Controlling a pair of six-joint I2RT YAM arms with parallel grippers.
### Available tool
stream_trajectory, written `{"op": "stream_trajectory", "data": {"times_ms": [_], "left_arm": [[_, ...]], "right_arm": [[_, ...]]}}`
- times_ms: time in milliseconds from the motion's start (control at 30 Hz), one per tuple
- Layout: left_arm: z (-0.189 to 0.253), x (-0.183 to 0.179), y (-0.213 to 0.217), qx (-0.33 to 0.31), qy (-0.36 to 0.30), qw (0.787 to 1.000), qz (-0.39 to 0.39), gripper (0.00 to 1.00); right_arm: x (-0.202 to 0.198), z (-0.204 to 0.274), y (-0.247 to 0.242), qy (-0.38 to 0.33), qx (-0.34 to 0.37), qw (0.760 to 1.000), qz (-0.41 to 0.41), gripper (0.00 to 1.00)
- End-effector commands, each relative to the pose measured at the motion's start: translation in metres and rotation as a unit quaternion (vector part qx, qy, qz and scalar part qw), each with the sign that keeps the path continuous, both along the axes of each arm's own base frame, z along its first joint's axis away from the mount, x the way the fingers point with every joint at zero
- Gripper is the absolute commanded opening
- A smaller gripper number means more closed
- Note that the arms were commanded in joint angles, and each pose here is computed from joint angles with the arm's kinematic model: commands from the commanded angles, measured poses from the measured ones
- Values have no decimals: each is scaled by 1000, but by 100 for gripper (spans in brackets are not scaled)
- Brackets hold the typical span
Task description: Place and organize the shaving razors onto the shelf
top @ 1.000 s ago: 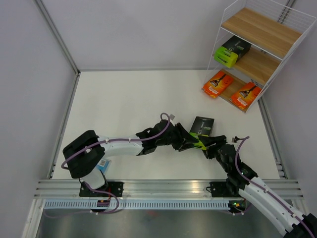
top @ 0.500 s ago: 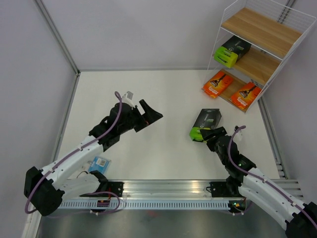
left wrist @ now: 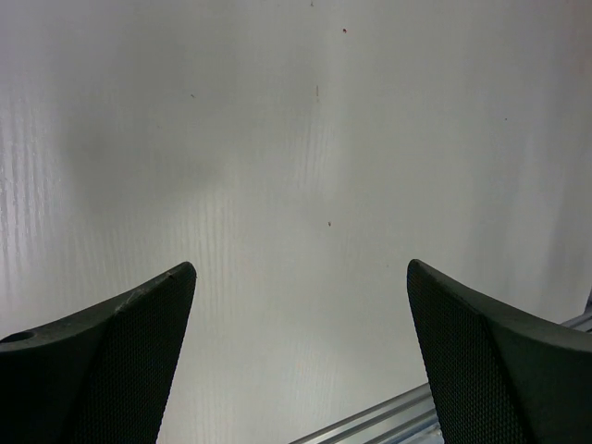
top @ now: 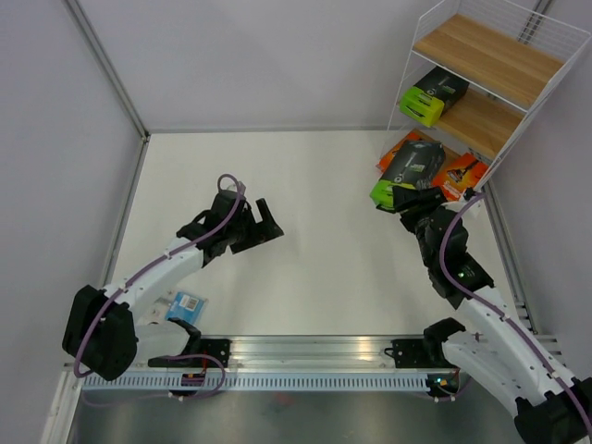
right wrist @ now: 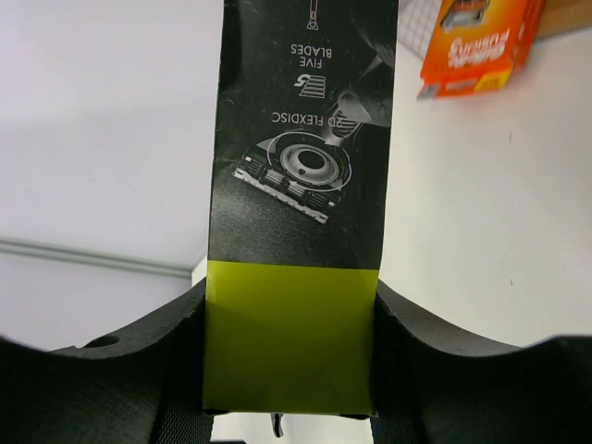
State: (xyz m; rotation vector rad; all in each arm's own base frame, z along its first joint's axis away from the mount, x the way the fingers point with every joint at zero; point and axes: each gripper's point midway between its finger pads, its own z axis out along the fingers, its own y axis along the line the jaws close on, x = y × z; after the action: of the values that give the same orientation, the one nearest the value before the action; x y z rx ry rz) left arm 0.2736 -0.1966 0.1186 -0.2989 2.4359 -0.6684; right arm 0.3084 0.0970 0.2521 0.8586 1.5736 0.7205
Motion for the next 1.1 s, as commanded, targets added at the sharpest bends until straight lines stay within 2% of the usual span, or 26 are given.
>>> {"op": "stream_trajectory", "data": {"times_ms": [0, 133, 300, 533, 767, 1067], "left_arm": [[19, 16, 2, 20, -37, 999, -22, 100], [21, 21, 0, 19, -38, 999, -30, 100], [29, 31, 1, 25, -48, 998, -34, 100], [30, 35, 0, 24, -45, 998, -41, 100], [27, 36, -4, 19, -37, 998, -49, 100], [30, 34, -7, 13, -38, 997, -62, 100]], "right_arm": [[8, 67, -20, -78, 9, 996, -30, 27], [26, 84, -25, -94, -7, 995, -15, 20], [58, 89, -48, -100, 13, 995, -6, 14], [75, 110, -77, -113, -9, 993, -43, 15], [73, 118, -83, -125, 15, 991, -41, 15], [46, 132, -95, -130, 18, 988, -79, 16]]}}
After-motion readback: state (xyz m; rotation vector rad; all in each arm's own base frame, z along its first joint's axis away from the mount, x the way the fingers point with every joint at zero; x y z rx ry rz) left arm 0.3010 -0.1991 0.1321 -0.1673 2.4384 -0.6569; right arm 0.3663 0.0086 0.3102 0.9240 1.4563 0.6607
